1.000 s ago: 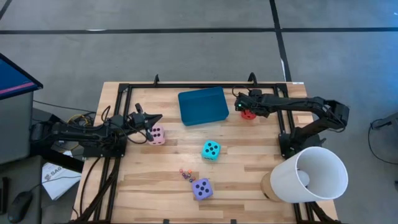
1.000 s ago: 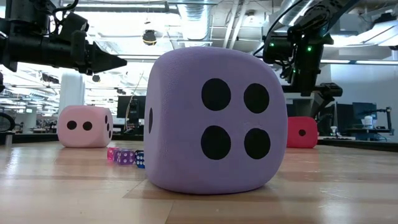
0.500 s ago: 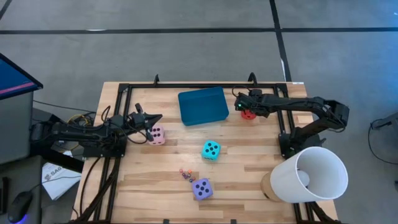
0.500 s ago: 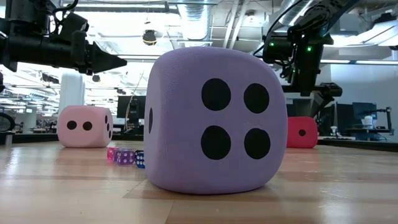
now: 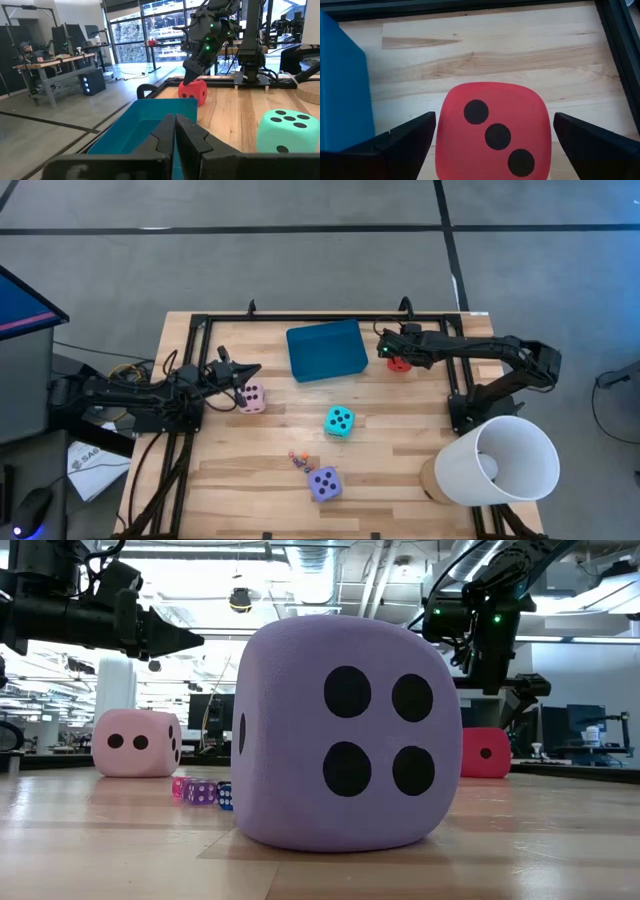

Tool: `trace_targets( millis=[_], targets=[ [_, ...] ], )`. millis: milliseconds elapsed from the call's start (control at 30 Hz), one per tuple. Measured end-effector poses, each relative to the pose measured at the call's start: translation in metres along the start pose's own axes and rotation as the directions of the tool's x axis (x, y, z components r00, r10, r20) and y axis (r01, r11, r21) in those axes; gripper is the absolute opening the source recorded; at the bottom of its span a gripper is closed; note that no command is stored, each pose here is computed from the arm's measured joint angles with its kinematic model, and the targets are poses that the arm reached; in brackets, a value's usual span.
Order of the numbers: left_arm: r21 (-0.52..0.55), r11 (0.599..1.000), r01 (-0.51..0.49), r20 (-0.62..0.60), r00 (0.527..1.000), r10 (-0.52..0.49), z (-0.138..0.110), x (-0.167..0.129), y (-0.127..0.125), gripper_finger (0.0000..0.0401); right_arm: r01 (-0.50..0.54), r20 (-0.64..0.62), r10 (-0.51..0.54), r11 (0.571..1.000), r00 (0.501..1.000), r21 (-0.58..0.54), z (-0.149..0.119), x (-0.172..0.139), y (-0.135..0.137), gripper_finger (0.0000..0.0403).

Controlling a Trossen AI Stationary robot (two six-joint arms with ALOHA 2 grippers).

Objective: Pick & Place Dice
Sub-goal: Put the large red dice into the blue bin

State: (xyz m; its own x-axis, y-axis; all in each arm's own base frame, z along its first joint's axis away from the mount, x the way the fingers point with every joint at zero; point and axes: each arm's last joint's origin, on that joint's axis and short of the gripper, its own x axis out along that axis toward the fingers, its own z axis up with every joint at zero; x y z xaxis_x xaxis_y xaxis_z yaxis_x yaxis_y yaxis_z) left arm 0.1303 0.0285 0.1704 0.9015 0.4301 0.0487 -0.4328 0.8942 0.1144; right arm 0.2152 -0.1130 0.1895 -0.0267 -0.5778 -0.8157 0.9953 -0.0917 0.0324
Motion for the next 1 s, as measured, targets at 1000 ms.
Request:
trace_targets(
  millis=[1000],
  targets=[
    [0.0,1.0,-0.005,-0.001,1.0,0.005,0.0,0.0,0.0,0.0006,-0.022,-0.034,0.023,1.0,0.999,0.02,-0.01,0.01,-0.004,0.04]
  ],
)
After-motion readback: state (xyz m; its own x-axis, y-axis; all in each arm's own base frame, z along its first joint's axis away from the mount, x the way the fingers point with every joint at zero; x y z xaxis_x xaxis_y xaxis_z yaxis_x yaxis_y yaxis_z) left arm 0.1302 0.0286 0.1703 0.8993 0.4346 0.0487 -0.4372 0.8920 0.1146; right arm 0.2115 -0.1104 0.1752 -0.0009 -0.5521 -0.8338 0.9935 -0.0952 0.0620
